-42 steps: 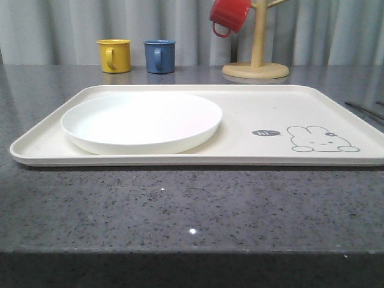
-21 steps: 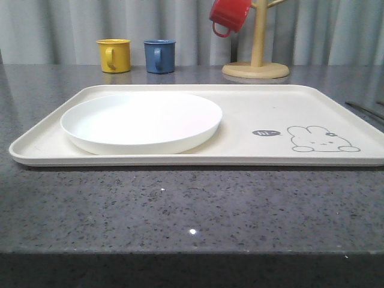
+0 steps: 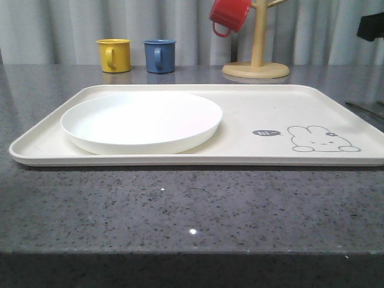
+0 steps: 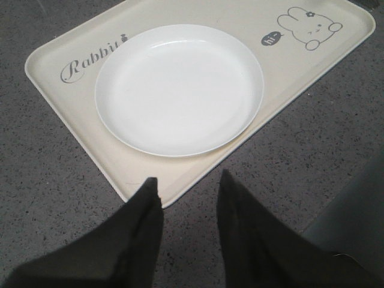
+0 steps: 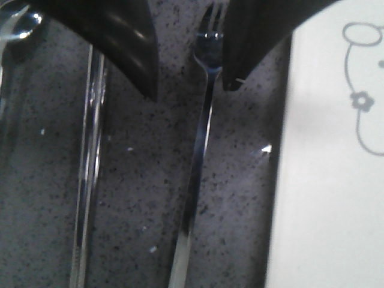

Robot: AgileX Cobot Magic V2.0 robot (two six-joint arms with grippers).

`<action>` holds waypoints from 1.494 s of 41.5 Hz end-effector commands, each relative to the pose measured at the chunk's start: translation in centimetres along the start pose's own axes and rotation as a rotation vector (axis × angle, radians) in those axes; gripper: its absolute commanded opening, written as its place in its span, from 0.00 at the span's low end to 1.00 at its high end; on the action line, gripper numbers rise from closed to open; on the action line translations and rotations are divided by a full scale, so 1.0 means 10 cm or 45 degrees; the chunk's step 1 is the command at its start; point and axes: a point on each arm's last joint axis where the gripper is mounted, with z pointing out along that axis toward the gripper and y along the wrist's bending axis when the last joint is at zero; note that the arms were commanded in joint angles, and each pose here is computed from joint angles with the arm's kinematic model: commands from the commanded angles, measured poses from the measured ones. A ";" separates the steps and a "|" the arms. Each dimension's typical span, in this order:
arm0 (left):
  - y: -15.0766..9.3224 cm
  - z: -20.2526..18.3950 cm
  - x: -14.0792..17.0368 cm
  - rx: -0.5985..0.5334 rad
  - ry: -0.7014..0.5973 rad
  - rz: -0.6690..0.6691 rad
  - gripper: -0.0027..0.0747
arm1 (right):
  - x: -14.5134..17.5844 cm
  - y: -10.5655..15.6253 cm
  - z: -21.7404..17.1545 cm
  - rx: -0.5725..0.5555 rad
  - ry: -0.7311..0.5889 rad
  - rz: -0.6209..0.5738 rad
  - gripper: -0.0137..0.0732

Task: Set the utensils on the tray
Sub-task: 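Grasp the steel fork with the right gripper, then place the fork on the tray beside the plate, release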

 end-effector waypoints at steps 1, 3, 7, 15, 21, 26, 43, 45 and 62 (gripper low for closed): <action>0.00 -0.07 -0.14 -0.011 -0.130 -0.014 0.32 | -0.11 -0.04 -0.08 -0.018 -0.084 0.051 0.49; 0.00 -0.07 -0.14 -0.011 -0.130 -0.014 0.32 | -0.13 -0.03 -0.02 -0.032 -0.070 0.059 0.49; 0.00 -0.07 -0.14 -0.011 -0.130 -0.014 0.32 | -0.16 -0.01 0.08 -0.042 -0.047 0.064 0.49; 0.00 -0.07 -0.14 -0.011 -0.130 -0.014 0.32 | -0.19 0.00 0.21 -0.052 -0.015 0.068 0.48; 0.00 -0.07 -0.14 -0.011 -0.130 -0.014 0.32 | -0.19 0.00 0.21 -0.052 -0.011 0.068 0.33; 0.00 -0.07 -0.14 -0.011 -0.130 -0.014 0.32 | -0.19 0.00 0.20 -0.051 -0.006 0.068 0.22; 0.00 -0.07 -0.14 -0.011 -0.130 -0.014 0.32 | -0.08 0.04 -0.29 -0.064 -0.076 0.044 0.20; 0.00 -0.07 -0.14 -0.011 -0.130 -0.014 0.32 | -0.08 0.10 -0.39 -0.071 -0.079 0.019 0.20; 0.00 -0.07 -0.14 -0.011 -0.130 -0.014 0.32 | -0.09 1.08 -0.61 -0.167 -0.086 -0.088 0.20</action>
